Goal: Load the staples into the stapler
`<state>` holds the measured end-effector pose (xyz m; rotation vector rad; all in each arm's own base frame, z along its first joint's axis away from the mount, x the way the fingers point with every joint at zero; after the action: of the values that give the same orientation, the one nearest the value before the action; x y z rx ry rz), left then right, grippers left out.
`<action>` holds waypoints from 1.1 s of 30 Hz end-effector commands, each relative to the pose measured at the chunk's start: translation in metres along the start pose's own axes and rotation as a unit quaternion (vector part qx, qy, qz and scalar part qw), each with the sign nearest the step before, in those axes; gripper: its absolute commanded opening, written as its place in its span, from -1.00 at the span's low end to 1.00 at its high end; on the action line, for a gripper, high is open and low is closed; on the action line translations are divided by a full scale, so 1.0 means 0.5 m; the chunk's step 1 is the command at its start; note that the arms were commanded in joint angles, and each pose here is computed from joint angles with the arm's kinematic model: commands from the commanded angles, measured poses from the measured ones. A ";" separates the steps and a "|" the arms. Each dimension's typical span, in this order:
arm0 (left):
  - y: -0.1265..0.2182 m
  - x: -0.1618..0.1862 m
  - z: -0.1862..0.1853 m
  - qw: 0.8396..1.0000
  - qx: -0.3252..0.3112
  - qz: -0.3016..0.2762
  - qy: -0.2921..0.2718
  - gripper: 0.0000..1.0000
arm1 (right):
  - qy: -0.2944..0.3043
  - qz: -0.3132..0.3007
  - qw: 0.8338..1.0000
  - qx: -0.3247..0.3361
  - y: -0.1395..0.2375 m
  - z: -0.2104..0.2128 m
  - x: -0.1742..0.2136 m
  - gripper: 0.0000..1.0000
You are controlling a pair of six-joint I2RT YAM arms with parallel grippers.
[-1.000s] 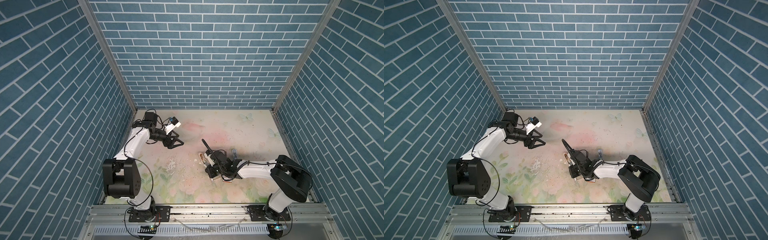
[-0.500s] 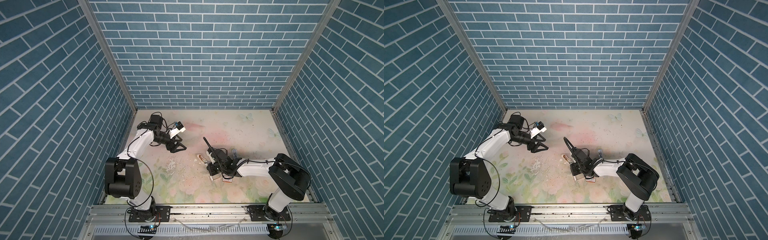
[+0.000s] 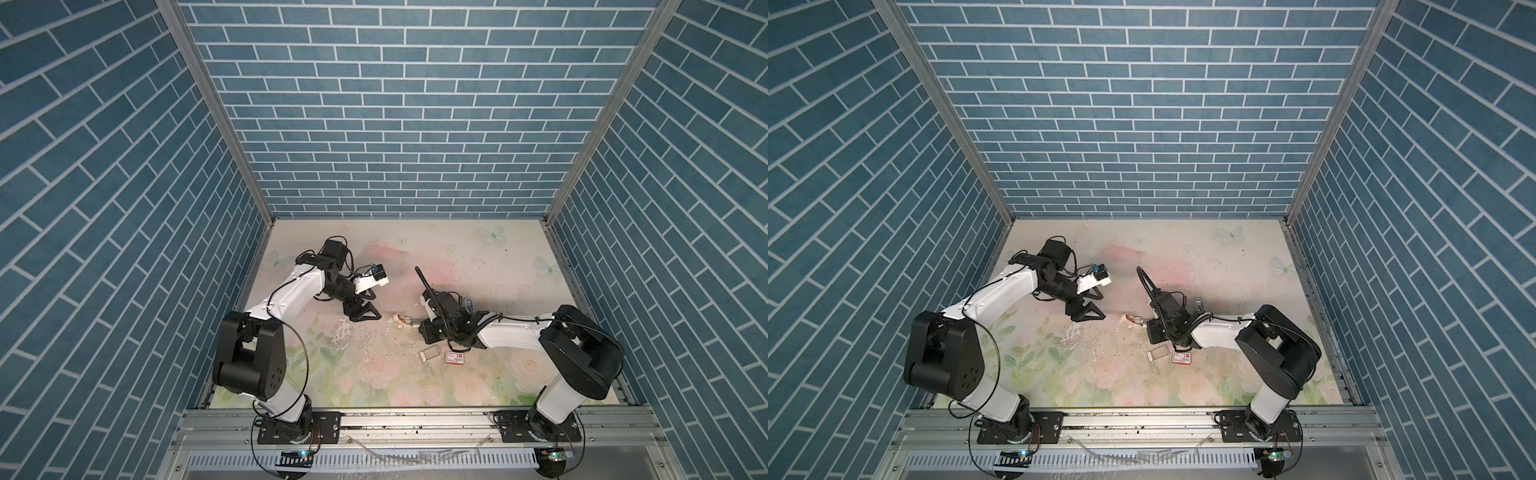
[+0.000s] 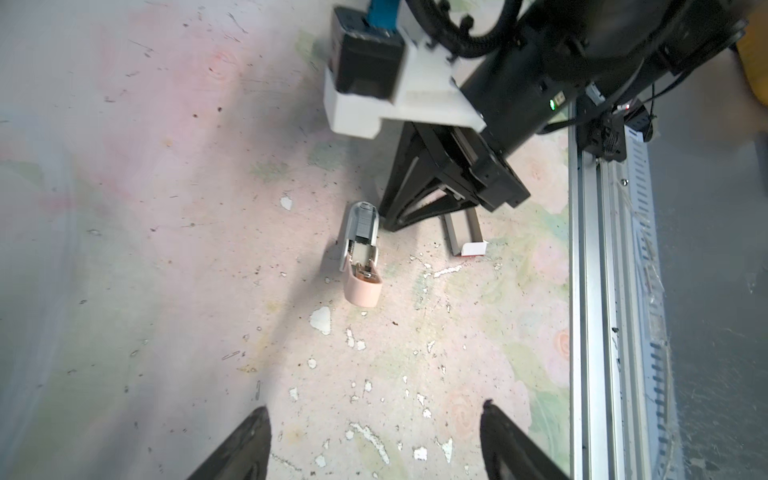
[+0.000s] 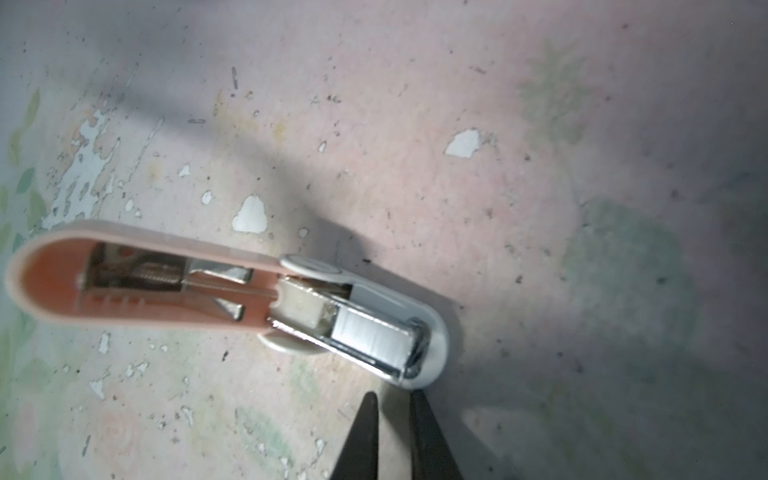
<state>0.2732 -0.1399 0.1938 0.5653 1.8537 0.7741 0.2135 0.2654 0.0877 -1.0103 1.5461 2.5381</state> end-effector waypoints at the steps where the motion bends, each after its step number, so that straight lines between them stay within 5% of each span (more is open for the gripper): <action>1: -0.013 0.010 -0.007 1.000 -0.001 0.023 -0.013 0.61 | -0.007 0.017 1.000 0.014 0.010 -0.015 0.018 -0.62; 33: -0.072 0.021 -0.044 0.995 -0.027 0.060 -0.070 0.56 | -0.127 0.000 0.992 0.017 0.080 -0.056 -0.003 -0.47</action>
<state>0.2509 -0.1627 0.1638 0.6684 1.7055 0.8434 0.2135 0.2245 0.1044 -0.7221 1.5235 2.5202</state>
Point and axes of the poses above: each gripper's point midway between its finger pads, its own y axis back along the fingers, its own z axis along the line the jaws close on, x = y × z, the point moved 8 cm from there along y, back along the fingers, and after that the axes turned 5 degrees about y, right-handed, at the moved point
